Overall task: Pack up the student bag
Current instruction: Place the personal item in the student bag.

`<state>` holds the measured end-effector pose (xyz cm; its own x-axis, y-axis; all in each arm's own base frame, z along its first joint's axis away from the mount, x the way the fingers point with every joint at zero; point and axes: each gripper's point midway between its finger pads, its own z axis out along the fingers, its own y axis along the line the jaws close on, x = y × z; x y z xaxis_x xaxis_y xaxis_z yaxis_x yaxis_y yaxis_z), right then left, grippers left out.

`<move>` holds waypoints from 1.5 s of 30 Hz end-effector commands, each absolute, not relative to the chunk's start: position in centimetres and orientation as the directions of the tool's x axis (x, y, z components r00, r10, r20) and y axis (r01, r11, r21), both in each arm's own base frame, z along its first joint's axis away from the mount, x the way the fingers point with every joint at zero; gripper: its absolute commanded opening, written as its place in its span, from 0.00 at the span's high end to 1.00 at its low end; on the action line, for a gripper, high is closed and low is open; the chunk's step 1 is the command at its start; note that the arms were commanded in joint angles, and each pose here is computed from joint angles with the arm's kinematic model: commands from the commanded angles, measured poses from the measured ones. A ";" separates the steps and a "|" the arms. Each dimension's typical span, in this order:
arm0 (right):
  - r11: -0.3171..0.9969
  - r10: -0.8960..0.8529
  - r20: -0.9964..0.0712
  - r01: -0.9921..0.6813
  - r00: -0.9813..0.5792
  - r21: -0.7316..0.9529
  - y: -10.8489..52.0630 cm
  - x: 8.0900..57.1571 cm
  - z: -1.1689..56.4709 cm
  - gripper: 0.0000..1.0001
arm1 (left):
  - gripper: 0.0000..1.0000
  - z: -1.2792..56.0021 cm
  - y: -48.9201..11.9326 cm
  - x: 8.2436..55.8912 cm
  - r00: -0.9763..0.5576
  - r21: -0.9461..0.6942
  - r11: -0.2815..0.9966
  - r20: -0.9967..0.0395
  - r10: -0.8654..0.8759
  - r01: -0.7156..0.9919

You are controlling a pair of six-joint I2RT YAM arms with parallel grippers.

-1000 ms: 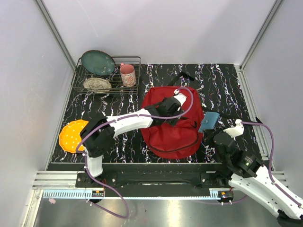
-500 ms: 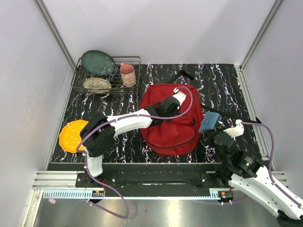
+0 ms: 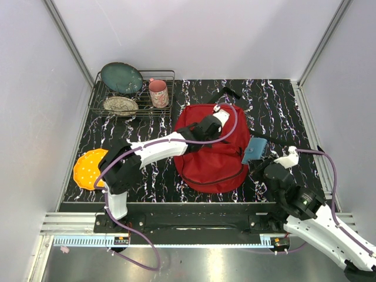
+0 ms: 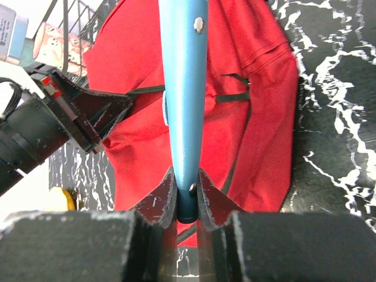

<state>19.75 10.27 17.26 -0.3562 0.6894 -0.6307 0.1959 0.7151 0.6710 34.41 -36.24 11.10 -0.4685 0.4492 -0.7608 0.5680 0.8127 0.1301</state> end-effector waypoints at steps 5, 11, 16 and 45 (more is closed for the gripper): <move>0.611 0.725 -0.544 0.030 -0.422 0.791 15.6 21.0 20.5 0.87 | 1.00 19.5 -36.9 34.7 -0.374 0.063 0.802 -0.861 0.345 0.595; 0.512 0.728 -0.451 -0.028 -0.516 0.858 19.7 21.4 20.6 0.91 | 1.00 22.6 -37.0 33.8 -0.354 0.019 0.790 -0.887 0.296 0.613; 0.414 0.709 -0.376 -0.079 -0.597 0.907 23.1 21.8 21.0 0.93 | 1.00 22.9 -36.9 33.8 -0.356 0.027 0.788 -0.882 0.309 0.615; 0.172 0.725 -0.193 -0.097 -0.661 0.980 25.1 27.4 18.9 0.94 | 1.00 22.9 -36.3 32.1 -0.398 -0.021 0.778 -0.868 0.298 0.628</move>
<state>26.32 25.34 14.55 -0.6913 0.7024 -0.1695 0.0245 0.2572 0.9660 32.61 -35.67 18.11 -0.4464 0.3931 -0.8039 0.6158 0.7868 0.0428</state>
